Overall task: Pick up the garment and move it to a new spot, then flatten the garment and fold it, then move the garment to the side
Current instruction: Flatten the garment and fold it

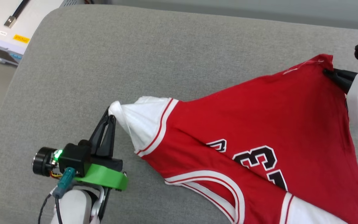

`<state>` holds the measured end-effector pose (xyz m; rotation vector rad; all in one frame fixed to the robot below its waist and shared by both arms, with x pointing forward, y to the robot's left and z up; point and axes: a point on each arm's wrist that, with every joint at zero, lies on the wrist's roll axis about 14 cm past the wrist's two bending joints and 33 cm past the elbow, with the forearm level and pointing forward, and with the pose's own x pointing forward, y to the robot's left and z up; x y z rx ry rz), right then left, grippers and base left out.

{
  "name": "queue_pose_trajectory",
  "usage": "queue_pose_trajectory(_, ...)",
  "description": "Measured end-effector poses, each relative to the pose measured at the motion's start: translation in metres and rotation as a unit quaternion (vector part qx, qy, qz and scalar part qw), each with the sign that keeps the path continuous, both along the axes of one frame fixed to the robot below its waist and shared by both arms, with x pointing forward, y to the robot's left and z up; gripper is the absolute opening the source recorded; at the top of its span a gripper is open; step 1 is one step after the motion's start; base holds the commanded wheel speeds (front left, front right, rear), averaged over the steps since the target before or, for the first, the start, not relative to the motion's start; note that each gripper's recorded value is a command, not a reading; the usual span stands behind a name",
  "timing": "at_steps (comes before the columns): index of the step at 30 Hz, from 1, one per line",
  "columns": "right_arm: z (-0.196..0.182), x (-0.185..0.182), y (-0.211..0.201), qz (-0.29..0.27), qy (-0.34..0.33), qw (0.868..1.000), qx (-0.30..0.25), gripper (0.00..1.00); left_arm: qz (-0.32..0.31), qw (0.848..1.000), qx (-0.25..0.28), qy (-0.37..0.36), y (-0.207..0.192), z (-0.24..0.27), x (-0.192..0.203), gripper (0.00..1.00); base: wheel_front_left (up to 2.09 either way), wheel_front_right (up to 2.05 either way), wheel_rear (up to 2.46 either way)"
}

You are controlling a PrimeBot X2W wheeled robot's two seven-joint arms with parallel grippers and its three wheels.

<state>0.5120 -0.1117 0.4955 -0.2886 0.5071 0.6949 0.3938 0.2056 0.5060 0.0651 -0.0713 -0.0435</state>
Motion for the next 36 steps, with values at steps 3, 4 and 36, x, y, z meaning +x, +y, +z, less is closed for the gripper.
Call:
queue_pose_trajectory(3, 0.03, 0.0, -0.008, -0.014, -0.043, 0.999, 0.025, 0.0, -0.017, 0.999, 0.01, -0.041, -0.004, 0.027, 0.013, 0.0, 0.0, 0.0, 0.0)
queue_pose_trajectory(4, 0.041, 0.001, -0.012, -0.02, -0.058, 0.998, 0.033, 0.0, -0.026, 0.998, 0.016, -0.055, -0.007, 0.037, 0.018, 0.0, 0.0, 0.0, 0.0)
queue_pose_trajectory(36, 0.239, 0.171, -0.062, -0.156, -0.376, 0.905, 0.122, 0.0, -0.14, 0.919, 0.172, -0.327, -0.069, 0.3, 0.252, 0.0, 0.0, 0.0, 0.0)
